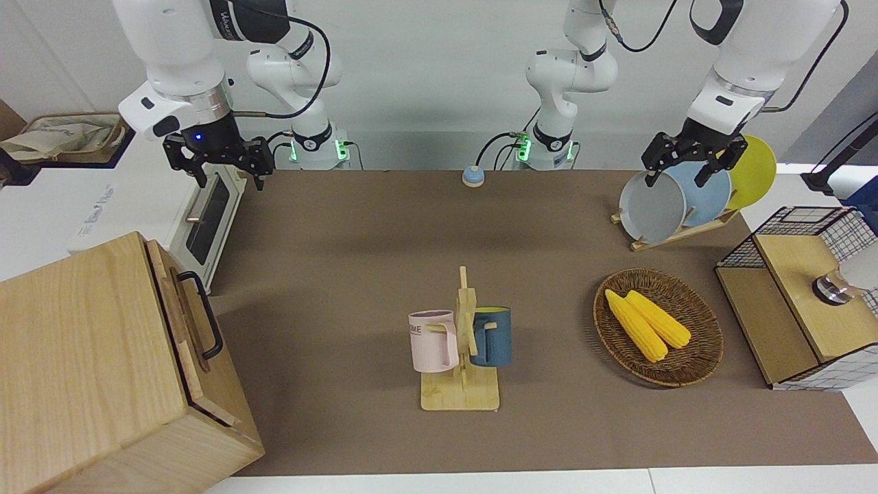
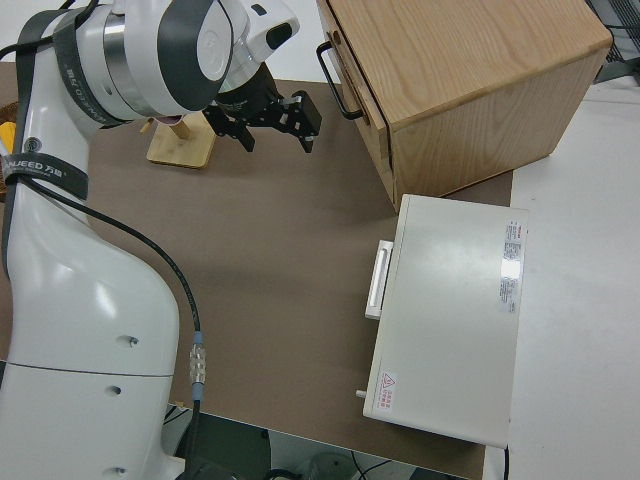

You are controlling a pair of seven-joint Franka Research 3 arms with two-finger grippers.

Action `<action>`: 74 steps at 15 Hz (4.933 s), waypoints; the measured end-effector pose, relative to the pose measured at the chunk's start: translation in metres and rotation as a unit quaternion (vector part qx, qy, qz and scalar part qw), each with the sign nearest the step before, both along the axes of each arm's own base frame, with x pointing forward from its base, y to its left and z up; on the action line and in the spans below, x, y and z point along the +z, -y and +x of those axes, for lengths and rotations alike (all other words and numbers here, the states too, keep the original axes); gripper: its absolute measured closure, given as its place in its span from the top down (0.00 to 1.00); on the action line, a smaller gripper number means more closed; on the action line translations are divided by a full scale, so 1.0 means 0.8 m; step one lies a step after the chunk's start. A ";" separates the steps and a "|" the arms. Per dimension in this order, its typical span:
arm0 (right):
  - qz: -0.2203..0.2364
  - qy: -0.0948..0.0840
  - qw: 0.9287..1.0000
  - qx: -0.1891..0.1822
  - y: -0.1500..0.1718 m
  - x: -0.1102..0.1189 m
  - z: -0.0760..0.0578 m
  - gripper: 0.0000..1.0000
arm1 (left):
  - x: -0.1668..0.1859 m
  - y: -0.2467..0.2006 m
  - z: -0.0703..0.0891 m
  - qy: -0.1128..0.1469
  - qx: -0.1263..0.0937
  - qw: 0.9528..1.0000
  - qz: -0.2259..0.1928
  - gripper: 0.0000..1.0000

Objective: Slide drawer open with right arm
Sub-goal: 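Raise the right arm from its rest pose beside the toaster oven, then reach the right gripper up toward the black drawer handle, then close the right gripper around the black drawer handle, then pull the handle toward the robot with the right gripper, sliding the drawer out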

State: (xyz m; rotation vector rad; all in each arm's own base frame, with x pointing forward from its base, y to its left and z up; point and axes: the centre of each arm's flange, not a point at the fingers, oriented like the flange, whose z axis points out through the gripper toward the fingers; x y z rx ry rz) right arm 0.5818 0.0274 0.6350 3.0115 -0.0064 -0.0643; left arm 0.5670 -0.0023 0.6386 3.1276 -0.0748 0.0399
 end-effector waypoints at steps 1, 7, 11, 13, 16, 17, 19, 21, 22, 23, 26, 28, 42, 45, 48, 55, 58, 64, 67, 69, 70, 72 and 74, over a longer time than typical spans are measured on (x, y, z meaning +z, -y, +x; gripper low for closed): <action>-0.012 0.001 1.000 0.001 0.001 0.000 0.000 1.00 | 0.000 0.000 0.000 0.000 0.000 1.000 0.000 1.00; -0.099 0.006 0.995 0.031 -0.024 -0.001 0.003 0.99 | 0.000 0.000 0.000 0.000 0.000 1.000 0.000 1.00; -0.177 0.008 0.982 0.069 -0.059 -0.011 0.007 0.99 | 0.000 0.000 0.000 0.000 0.000 1.000 0.000 1.00; -0.213 0.007 0.973 0.085 -0.072 -0.021 0.010 0.99 | 0.000 0.000 0.000 0.000 0.000 1.000 0.000 1.00; -0.257 0.020 0.960 0.109 -0.083 -0.037 0.020 0.99 | 0.000 0.000 0.000 0.000 0.000 1.000 0.000 1.00; -0.269 0.023 0.956 0.117 -0.084 -0.044 0.024 0.99 | 0.000 0.000 0.000 0.000 0.000 1.000 0.000 1.00; -0.291 0.031 0.947 0.130 -0.085 -0.056 0.033 0.99 | 0.000 0.000 0.000 0.000 0.000 1.000 0.000 1.00; -0.318 0.039 0.936 0.148 -0.092 -0.071 0.043 0.99 | 0.000 0.000 0.000 0.000 0.000 1.000 0.000 1.00; -0.333 0.043 0.929 0.156 -0.097 -0.079 0.047 0.99 | 0.000 0.000 0.000 0.000 0.000 1.000 0.000 1.00; -0.347 0.048 0.922 0.165 -0.104 -0.087 0.051 0.99 | 0.000 0.000 0.000 0.000 0.000 1.000 0.000 1.00; -0.395 0.064 0.896 0.193 -0.128 -0.111 0.063 0.99 | 0.000 0.000 0.000 0.000 0.000 1.000 0.000 1.00; -0.423 0.077 0.878 0.211 -0.139 -0.125 0.070 0.99 | 0.000 0.000 0.000 0.000 0.000 1.000 0.000 1.00; -0.556 0.129 0.781 0.253 -0.150 -0.237 0.108 0.99 | 0.000 0.000 0.000 0.000 0.000 1.000 0.000 0.99; -0.568 0.136 0.772 0.250 -0.144 -0.253 0.110 0.99 | 0.000 0.000 0.000 0.000 0.000 1.000 0.000 1.00; -0.586 0.151 0.757 0.247 -0.139 -0.266 0.112 0.99 | 0.000 0.000 0.000 0.000 0.000 1.000 0.000 1.00; -0.620 0.169 0.725 0.248 -0.118 -0.289 0.123 0.99 | 0.000 0.000 0.000 0.000 0.000 1.000 0.000 1.00; -0.621 0.169 0.724 0.248 -0.116 -0.294 0.123 0.98 | 0.000 0.000 0.000 0.000 0.000 1.000 0.000 0.99; -0.621 0.168 0.724 0.249 -0.116 -0.296 0.123 0.70 | 0.000 0.000 0.000 0.000 0.000 1.000 0.000 1.00; -0.621 0.168 0.724 0.250 -0.116 -0.296 0.123 0.38 | 0.000 0.000 0.000 0.000 0.000 1.000 0.000 1.00; -0.620 0.168 0.724 0.251 -0.116 -0.298 0.122 0.22 | 0.000 0.000 0.000 0.000 0.000 1.000 0.000 1.00; -0.619 0.175 0.725 0.244 -0.116 -0.299 0.122 0.18 | 0.000 0.000 0.000 0.000 0.000 1.000 0.000 1.00; -0.619 0.175 0.726 0.244 -0.116 -0.299 0.122 0.18 | 0.000 0.000 0.000 0.000 0.000 1.000 0.000 1.00; -0.619 0.175 0.726 0.244 -0.116 -0.299 0.122 0.18 | 0.000 0.000 0.000 0.000 0.000 1.000 0.000 1.00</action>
